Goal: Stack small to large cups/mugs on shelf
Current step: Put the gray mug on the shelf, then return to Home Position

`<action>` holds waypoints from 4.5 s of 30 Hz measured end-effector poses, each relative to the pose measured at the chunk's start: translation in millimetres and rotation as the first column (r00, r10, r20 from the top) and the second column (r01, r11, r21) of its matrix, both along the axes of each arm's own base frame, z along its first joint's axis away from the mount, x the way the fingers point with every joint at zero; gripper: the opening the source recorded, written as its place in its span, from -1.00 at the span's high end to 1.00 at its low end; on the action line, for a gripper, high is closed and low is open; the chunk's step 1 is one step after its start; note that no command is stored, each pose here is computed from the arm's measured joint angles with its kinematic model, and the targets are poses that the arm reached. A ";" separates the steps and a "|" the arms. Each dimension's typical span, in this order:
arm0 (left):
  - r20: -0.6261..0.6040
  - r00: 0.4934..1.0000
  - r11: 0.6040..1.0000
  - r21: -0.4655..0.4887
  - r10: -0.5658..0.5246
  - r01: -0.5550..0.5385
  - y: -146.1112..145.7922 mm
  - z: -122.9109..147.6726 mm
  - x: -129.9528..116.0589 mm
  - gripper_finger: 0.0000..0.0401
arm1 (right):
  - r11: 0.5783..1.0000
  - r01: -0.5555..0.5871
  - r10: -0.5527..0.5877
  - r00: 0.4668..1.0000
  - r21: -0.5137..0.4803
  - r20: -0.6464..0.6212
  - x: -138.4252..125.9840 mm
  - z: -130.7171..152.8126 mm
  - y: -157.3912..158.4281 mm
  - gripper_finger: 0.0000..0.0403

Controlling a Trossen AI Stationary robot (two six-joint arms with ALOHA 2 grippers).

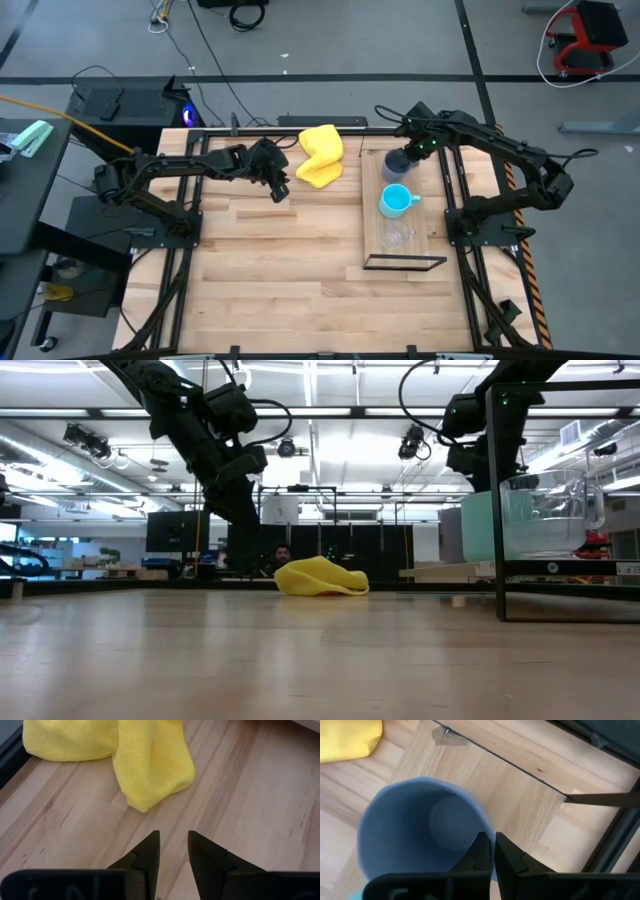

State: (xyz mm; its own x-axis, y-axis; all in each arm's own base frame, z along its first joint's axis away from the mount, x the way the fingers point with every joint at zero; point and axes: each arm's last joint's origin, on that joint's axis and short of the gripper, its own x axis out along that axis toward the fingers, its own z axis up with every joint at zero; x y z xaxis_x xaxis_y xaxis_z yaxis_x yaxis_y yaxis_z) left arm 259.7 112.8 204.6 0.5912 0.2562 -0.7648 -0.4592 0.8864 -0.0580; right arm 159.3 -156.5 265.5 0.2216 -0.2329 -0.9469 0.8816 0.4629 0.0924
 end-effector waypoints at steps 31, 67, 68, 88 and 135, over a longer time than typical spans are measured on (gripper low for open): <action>0.003 1.000 1.000 -0.007 0.003 -0.003 -1.4 0.0 0.6 0.47 | 1.000 -0.009 0.008 0.999 0.027 0.038 1.7 0.2 0.5 0.71; 0.049 0.982 0.973 -0.154 0.180 -0.171 -7.1 -0.1 2.9 0.47 | 0.936 -0.196 0.310 0.853 -0.292 0.421 -69.4 121.7 101.5 0.69; 0.049 0.983 0.973 -0.154 0.180 -0.170 -7.1 -0.1 2.9 0.46 | 0.920 -0.221 0.358 0.811 -0.324 0.463 -72.3 126.5 108.0 0.69; 0.496 0.761 0.805 -0.185 -0.419 0.564 -64.6 118.0 29.0 0.46 | 0.560 -0.391 0.712 -0.224 -0.731 0.665 -89.7 185.9 163.1 0.69; 0.821 0.360 0.890 0.352 -0.443 0.290 -113.9 103.5 -221.2 0.47 | 0.579 -0.044 0.711 -0.463 -0.814 0.530 -152.9 76.3 167.9 0.69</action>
State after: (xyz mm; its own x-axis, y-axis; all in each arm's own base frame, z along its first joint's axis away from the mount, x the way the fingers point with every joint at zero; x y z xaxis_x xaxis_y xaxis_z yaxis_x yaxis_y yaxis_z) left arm 38.4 -1.1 308.1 0.9653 -0.1191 0.2325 0.1435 0.9855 -0.0909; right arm 6.4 11.4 341.8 0.7457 0.4020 0.5314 -0.5105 0.8572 0.0680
